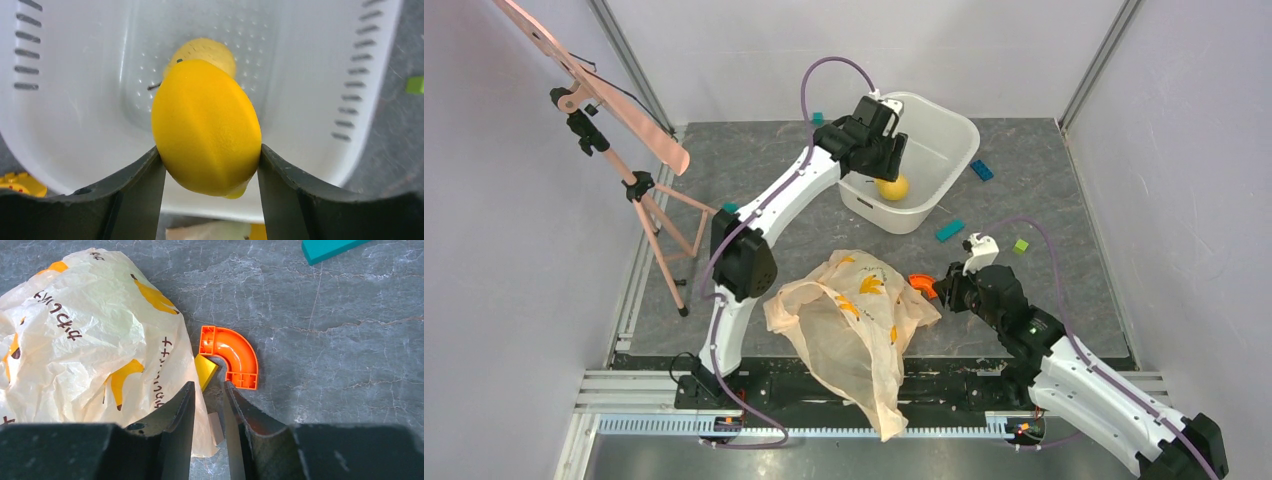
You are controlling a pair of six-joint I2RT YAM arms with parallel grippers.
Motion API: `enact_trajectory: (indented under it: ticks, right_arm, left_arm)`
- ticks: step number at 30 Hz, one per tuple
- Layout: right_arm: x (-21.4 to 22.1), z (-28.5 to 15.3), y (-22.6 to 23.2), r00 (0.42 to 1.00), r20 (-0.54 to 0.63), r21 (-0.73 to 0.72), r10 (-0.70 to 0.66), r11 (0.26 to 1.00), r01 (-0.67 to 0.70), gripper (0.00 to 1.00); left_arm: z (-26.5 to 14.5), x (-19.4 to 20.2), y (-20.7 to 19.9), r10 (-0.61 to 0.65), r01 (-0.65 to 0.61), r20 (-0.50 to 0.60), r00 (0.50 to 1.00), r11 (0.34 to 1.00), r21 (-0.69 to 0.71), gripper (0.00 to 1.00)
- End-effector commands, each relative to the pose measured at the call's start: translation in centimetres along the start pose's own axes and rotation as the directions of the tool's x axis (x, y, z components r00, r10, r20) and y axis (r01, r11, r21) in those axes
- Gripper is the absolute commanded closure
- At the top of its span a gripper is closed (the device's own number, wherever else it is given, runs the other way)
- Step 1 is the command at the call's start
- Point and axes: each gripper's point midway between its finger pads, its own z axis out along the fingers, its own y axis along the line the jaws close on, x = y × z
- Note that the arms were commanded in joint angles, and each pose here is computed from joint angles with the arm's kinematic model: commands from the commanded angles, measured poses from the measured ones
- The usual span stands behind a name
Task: Take the fake fruits out of the plastic bag
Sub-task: Place the fake fruit in the bin.
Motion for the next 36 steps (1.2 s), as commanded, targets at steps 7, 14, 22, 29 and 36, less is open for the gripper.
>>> enact_trajectory:
  ticks: [7, 14, 22, 29, 36]
  right_arm:
    - [-0.9, -0.6, -0.1, 0.999, 0.037, 0.005, 0.007, 1.000, -0.008, 0.69]
    - [-1.1, -1.1, -0.3, 0.999, 0.039, 0.016, -0.005, 1.000, 0.005, 0.67]
    - [-1.6, -1.4, -0.4, 0.999, 0.051, 0.021, -0.014, 1.000, 0.013, 0.61]
    - [-3.6, -2.6, -0.5, 0.993, 0.109, 0.040, -0.036, 0.999, 0.031, 0.44]
    - [-7.1, -4.5, 1.8, 0.977, 0.190, -0.056, -0.098, 0.992, 0.110, 0.39]
  left_arm:
    - [6.9, -0.9, 1.8, 0.019, -0.019, 0.029, 0.999, 1.000, 0.019, 0.37]
    - [10.4, 1.7, 2.1, 0.009, -0.008, -0.032, 0.999, 1.000, 0.020, 0.34]
    - [12.3, 4.7, 2.6, 0.016, -0.016, -0.112, 0.994, 1.000, 0.006, 0.25]
    - [11.9, 4.7, 2.7, 0.025, -0.024, -0.114, 0.993, 1.000, 0.007, 0.14]
    - [8.7, 2.5, 2.5, 0.030, -0.029, -0.076, 0.997, 1.000, 0.013, 0.07]
